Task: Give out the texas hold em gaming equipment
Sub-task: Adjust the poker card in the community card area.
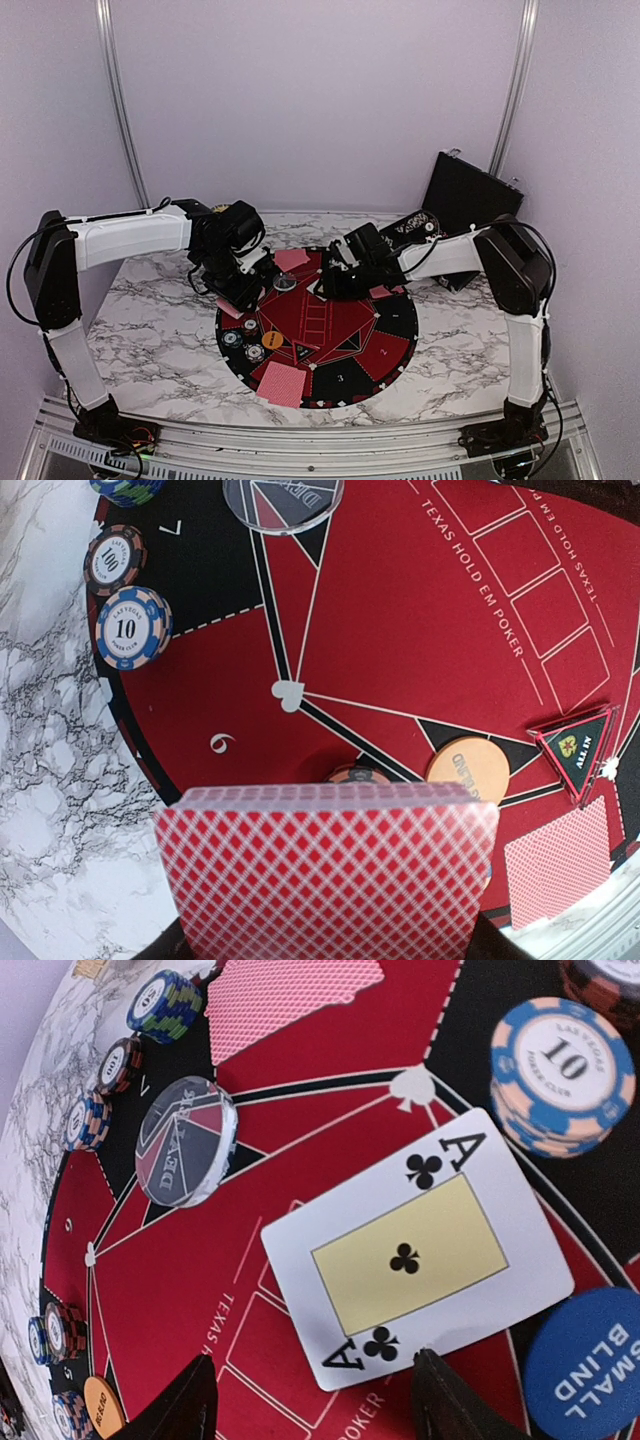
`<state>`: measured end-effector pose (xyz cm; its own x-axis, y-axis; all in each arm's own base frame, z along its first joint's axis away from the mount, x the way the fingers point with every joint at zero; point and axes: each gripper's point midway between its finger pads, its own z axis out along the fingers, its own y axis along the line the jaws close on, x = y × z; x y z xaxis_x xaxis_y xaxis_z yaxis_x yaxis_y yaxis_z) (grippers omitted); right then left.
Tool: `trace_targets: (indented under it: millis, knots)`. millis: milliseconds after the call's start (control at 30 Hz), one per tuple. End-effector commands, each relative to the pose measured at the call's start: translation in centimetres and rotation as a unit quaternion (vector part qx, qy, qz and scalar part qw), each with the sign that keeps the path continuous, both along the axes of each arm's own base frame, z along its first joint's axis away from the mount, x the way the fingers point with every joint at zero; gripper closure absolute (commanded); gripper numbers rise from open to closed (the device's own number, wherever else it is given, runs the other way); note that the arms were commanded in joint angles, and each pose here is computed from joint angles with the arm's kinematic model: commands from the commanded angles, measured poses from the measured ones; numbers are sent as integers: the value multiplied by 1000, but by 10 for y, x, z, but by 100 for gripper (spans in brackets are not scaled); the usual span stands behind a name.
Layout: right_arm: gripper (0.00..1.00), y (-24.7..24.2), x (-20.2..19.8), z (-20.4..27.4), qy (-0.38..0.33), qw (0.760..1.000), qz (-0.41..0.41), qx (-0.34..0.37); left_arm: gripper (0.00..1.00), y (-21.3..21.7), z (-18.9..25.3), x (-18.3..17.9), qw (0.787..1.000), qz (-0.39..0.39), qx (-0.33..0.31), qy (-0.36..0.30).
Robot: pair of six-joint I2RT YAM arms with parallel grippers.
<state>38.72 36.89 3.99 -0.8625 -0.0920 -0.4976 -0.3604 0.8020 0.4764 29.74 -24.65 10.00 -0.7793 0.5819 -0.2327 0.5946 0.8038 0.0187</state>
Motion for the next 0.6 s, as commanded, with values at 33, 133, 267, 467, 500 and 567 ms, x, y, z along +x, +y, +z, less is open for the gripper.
trace_targets:
  millis: [33,133,267,467,500,567]
  knots:
    - [35,33,-9,-12,20,999,25,9,74,-2,12,5,1000,-2,-14,-16]
    - [35,46,-9,-11,20,999,32,17,74,-2,12,5,1000,-1,-15,-17]
    - [35,55,-10,-5,20,999,39,27,74,-1,13,5,1000,-1,-15,-18]
    - [35,63,-4,-6,24,998,43,44,74,-1,15,5,1000,1,-18,-20]
    - [35,64,-4,-9,28,998,43,44,74,-2,15,5,1000,1,-18,-19]
    - [35,64,-2,-13,31,998,42,42,74,-1,15,5,1000,1,-17,-19]
